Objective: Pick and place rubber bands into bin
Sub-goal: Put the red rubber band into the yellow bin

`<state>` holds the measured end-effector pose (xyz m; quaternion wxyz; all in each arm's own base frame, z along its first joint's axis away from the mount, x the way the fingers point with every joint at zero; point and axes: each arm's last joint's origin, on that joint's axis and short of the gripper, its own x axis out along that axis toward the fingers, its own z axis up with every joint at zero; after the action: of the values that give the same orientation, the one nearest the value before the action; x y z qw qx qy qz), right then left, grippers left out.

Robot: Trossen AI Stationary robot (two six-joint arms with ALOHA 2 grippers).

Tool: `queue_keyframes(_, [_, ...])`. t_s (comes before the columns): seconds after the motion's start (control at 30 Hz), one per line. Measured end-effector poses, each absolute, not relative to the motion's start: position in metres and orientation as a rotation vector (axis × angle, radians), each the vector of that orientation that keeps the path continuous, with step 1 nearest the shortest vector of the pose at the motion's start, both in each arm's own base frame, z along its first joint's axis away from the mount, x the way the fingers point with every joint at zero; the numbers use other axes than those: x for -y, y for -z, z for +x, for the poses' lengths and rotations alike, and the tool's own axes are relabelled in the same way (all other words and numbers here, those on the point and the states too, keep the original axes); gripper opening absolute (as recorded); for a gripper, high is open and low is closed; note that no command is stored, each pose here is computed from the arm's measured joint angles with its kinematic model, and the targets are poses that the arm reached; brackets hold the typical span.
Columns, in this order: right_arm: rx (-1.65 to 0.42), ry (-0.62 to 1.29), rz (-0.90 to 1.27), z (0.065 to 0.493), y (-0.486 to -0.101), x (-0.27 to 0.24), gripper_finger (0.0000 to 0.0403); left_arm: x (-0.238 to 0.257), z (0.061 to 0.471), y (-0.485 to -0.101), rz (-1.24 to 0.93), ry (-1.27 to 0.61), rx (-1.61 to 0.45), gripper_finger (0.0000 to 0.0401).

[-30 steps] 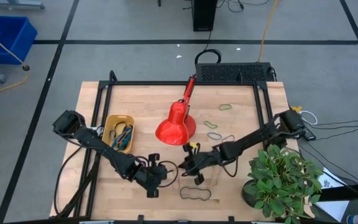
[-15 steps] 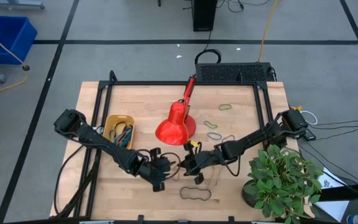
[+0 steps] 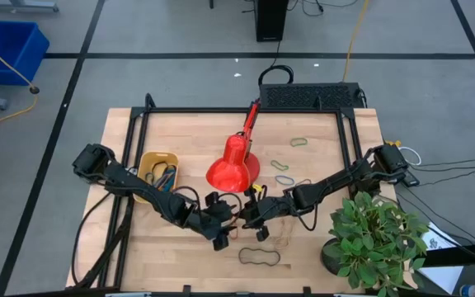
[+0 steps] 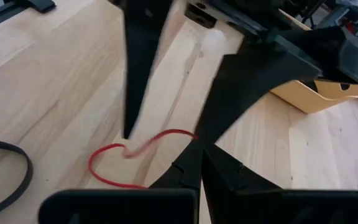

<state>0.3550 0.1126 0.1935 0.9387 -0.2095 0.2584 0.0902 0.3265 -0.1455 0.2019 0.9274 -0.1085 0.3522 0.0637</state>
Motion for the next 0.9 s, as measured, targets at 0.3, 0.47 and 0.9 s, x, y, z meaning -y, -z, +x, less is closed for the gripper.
queue_keyframes(0.3, [-0.518,-0.184,-0.424,0.3554,-0.1944,-0.1129,0.0,0.1408,0.3255,-0.1992,-0.202,-0.15,-0.757,0.0136])
queue_keyframes(0.47, [-0.519,-0.184,-0.422,0.3554,-0.1944,-0.1129,0.0,0.1408,0.3254,-0.1991,-0.186,-0.143,-0.759,0.0047])
queue_keyframes(0.9, [-0.5,-0.172,-0.382,0.3565,-0.1964,-0.1133,0.0014,0.1399,0.3233,-0.1971,-0.156,-0.143,-0.789,0.0007])
